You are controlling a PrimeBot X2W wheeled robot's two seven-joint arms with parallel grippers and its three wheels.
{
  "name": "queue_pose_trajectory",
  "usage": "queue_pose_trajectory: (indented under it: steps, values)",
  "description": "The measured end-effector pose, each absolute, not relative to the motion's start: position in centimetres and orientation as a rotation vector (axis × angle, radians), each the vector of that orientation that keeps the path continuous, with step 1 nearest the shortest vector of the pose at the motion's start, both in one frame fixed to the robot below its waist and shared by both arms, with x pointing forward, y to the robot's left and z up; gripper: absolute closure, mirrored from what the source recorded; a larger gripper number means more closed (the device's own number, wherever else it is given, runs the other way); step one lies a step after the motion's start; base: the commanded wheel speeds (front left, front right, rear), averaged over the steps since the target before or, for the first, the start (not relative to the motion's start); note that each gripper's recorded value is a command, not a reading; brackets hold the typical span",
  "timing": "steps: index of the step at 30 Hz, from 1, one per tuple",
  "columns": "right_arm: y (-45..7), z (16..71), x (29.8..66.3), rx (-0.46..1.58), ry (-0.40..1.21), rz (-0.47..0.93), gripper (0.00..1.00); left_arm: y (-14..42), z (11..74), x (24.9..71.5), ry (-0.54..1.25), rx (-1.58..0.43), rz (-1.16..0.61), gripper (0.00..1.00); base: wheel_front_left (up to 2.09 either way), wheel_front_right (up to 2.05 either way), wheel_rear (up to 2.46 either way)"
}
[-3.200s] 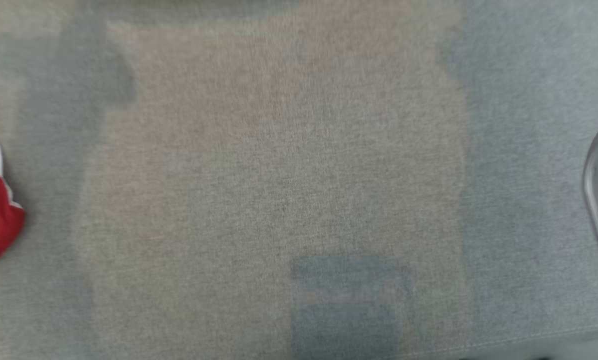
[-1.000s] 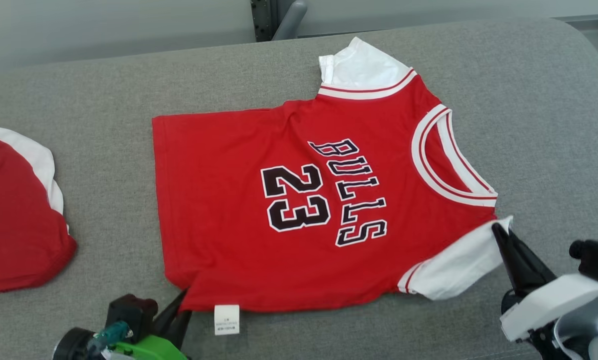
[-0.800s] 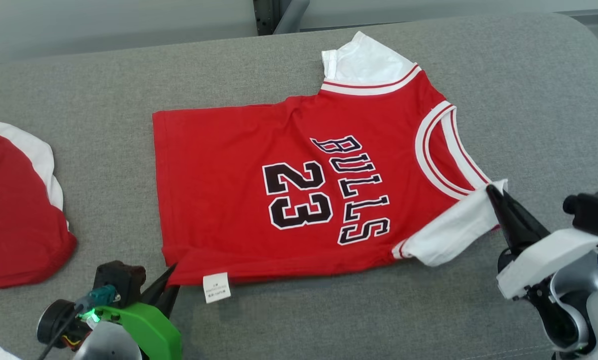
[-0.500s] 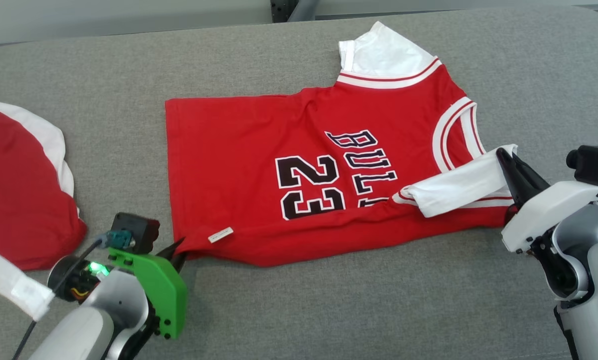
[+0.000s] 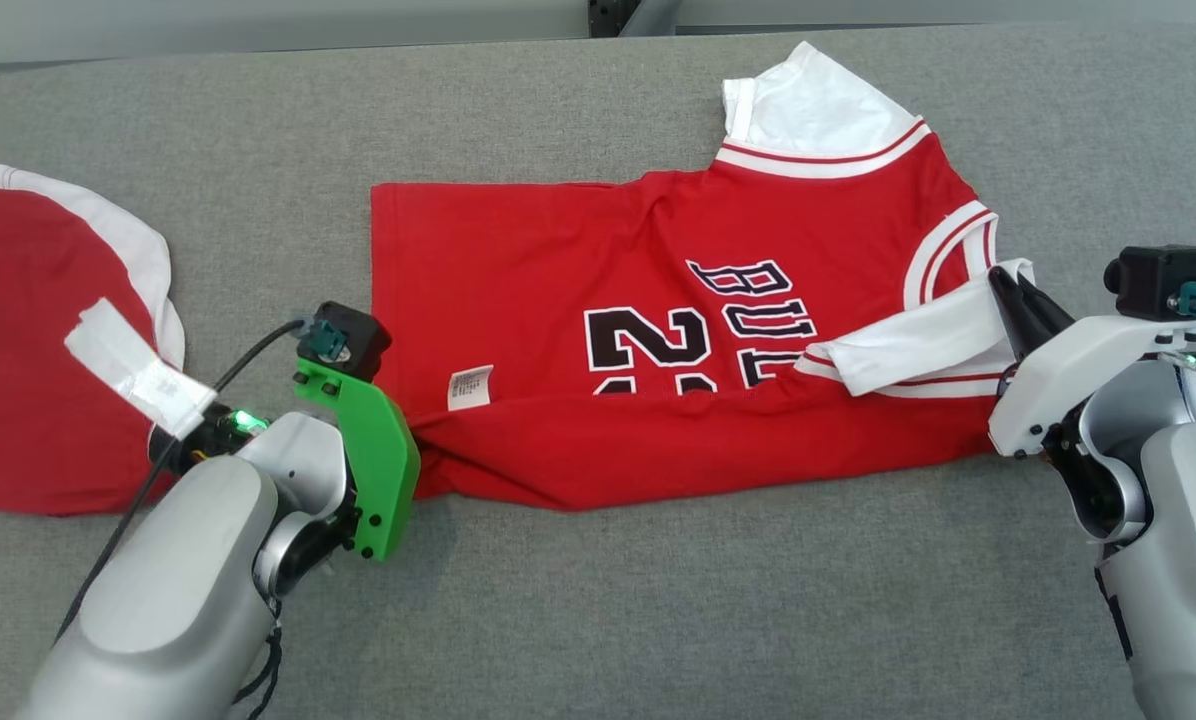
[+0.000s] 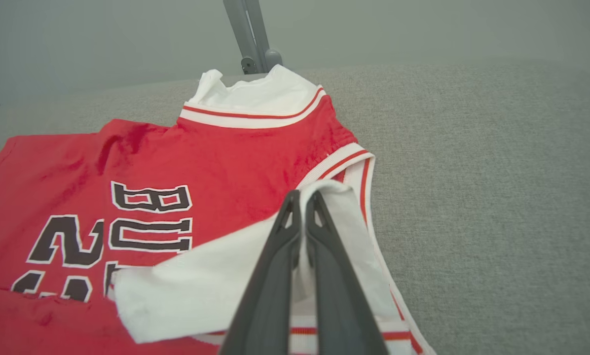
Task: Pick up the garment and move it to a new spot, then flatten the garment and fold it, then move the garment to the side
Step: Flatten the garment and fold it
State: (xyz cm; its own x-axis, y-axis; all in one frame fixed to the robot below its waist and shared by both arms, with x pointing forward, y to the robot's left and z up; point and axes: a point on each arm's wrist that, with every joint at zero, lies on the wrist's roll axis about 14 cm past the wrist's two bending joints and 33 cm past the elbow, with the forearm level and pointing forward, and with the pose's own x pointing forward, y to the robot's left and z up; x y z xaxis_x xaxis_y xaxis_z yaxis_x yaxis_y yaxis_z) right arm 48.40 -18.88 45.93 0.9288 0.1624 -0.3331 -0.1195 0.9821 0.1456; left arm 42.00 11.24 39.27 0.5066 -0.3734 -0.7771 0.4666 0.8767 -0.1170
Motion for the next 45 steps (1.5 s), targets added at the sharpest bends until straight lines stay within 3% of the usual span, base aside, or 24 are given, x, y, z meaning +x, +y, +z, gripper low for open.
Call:
queue_pose_trajectory:
  steps: [6,7,8,9,11,24,32,45]
  values:
    - [-19.2,46.0,48.8,0.09,0.343,0.136,1.0,11.1,39.0,43.1,0.942,0.145,-0.506,1.0,0.0,0.0,0.0]
    - [-19.3,46.0,48.9,0.087,0.341,0.135,1.0,11.1,39.0,43.2,0.943,0.144,-0.501,0.69,0.0,0.0,0.0]
    - [-19.2,46.1,48.9,0.085,0.336,0.137,1.0,11.0,38.9,43.3,0.944,0.142,-0.5,0.1,0.0,0.0,0.0]
    - [-19.1,46.2,48.9,0.086,0.326,0.138,0.76,10.8,38.8,43.3,0.942,0.138,-0.502,0.0,0.0,0.0,0.0]
    - [-18.8,46.6,49.0,0.082,0.31,0.146,0.0,10.4,38.7,43.2,0.944,0.129,-0.508,0.0,0.0,0.0,0.0]
    - [-20.4,51.4,46.1,0.026,0.056,0.134,0.0,12.2,39.5,41.6,0.746,-0.073,-0.346,0.0,0.0,0.0,0.0]
    - [-22.1,52.7,42.0,-0.043,-0.066,0.07,0.0,13.8,40.0,38.9,0.565,-0.178,-0.206,0.0,0.0,0.0,0.0]
    - [-24.0,49.1,34.8,-0.112,-0.009,-0.008,0.0,14.1,41.2,32.2,0.312,-0.182,-0.154,0.0,0.0,0.0,0.0]
